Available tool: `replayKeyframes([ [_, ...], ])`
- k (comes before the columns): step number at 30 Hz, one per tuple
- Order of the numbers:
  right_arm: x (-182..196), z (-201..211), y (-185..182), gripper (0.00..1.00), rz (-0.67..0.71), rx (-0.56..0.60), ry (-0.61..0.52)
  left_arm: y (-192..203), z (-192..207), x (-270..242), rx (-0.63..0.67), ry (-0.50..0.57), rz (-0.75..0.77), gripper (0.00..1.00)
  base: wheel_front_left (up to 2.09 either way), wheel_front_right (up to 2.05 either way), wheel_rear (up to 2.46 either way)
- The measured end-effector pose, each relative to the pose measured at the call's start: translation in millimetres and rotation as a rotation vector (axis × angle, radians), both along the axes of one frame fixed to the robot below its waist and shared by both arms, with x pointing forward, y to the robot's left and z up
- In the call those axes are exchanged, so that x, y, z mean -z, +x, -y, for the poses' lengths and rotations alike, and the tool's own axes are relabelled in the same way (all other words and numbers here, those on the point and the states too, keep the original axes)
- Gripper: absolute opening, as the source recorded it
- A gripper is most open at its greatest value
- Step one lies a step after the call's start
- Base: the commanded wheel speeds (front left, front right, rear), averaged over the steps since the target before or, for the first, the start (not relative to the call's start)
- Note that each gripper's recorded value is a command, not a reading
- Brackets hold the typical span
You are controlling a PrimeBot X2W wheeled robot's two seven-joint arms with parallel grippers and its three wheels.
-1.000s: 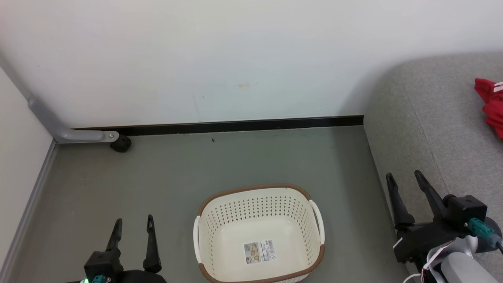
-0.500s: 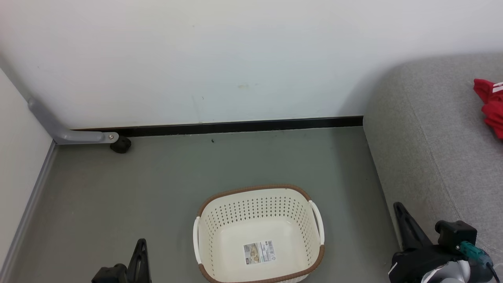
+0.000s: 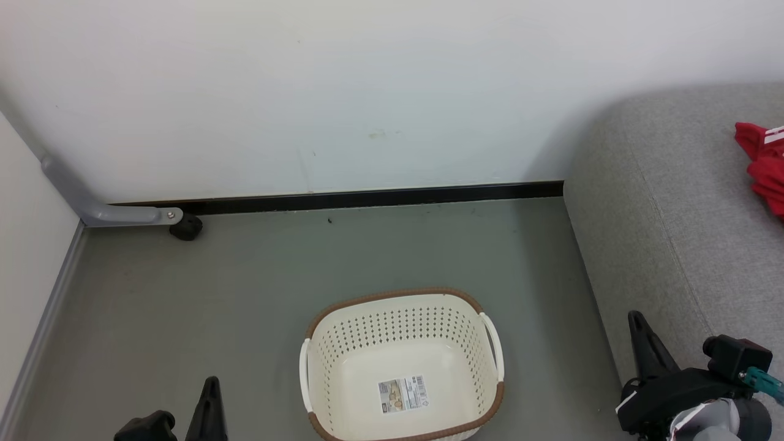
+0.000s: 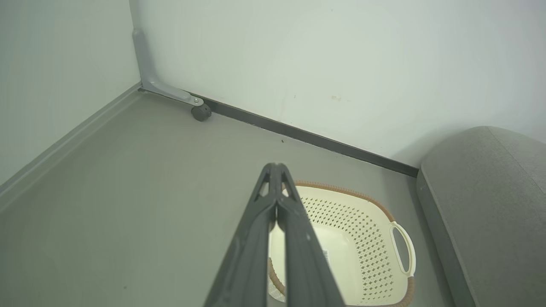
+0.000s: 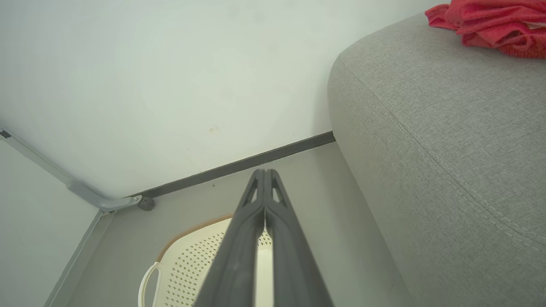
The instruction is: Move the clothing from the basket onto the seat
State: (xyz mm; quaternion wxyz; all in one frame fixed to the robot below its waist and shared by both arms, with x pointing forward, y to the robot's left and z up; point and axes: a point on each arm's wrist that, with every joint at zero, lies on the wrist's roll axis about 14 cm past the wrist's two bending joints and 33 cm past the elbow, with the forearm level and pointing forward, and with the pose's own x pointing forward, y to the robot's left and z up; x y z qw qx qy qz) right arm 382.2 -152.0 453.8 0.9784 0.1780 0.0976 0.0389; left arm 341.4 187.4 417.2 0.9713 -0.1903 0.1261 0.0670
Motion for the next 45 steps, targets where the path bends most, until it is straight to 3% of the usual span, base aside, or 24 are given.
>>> replayKeyframes([
  [45,-10.7,25.9,6.0,0.00,-0.067,0.184,0.644,15.8,-1.2,-15.4,-0.119,-0.623,0.028,0.00,0.00,0.00,0.00],
])
